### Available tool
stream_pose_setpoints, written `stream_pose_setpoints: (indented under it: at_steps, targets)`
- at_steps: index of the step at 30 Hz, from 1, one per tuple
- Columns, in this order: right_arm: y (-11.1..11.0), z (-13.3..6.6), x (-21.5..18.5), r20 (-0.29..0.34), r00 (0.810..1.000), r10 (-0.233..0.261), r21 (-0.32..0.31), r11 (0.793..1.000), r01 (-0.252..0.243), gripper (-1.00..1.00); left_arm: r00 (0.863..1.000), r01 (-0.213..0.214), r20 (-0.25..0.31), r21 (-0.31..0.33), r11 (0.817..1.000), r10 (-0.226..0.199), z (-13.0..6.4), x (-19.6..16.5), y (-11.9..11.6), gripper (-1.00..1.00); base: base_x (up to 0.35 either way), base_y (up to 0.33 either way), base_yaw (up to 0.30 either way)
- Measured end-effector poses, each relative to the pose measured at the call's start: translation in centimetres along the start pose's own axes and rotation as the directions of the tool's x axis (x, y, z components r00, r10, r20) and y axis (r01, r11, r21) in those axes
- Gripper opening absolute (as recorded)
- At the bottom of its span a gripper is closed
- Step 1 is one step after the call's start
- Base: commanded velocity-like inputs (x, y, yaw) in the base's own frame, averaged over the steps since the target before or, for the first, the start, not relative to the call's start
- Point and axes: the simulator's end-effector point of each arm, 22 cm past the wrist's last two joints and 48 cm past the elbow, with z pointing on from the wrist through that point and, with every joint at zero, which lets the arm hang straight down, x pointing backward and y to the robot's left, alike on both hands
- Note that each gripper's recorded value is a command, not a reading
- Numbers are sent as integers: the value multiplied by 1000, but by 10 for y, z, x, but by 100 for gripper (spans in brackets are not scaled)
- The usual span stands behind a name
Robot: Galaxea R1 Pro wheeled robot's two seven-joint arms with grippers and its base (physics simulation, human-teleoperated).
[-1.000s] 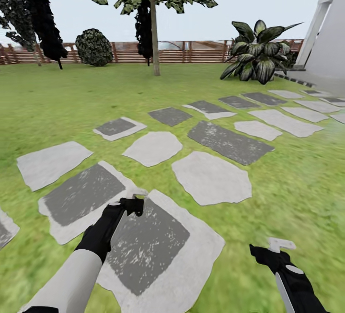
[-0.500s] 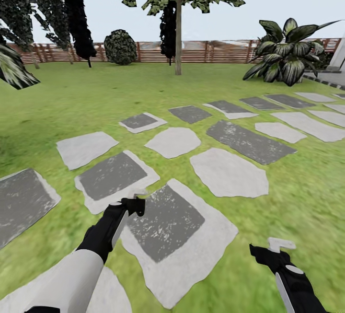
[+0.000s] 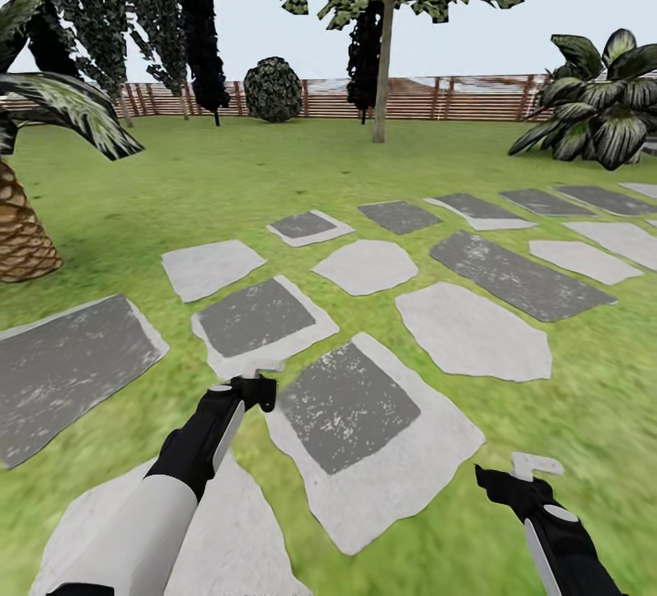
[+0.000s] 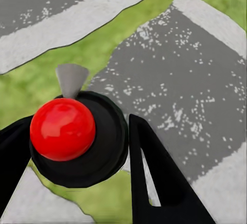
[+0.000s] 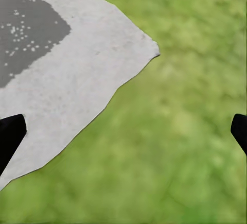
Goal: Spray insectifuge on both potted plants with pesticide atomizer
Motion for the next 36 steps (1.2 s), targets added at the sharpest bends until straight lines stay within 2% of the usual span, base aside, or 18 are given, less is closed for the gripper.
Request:
stream_pose_setpoints:
  at_steps: [12, 36]
  targets:
    - [0, 0, 0, 0, 1000, 0, 0, 1000, 0, 100, 1000, 0, 0, 0, 1000, 0, 0, 0, 0, -100, -26, 30, 256]
    - [0, 0, 0, 0, 1000, 0, 0, 1000, 0, 100, 1000, 1, 0, 3, 1000, -1, 0, 0, -2, -100, -146, 259, 256]
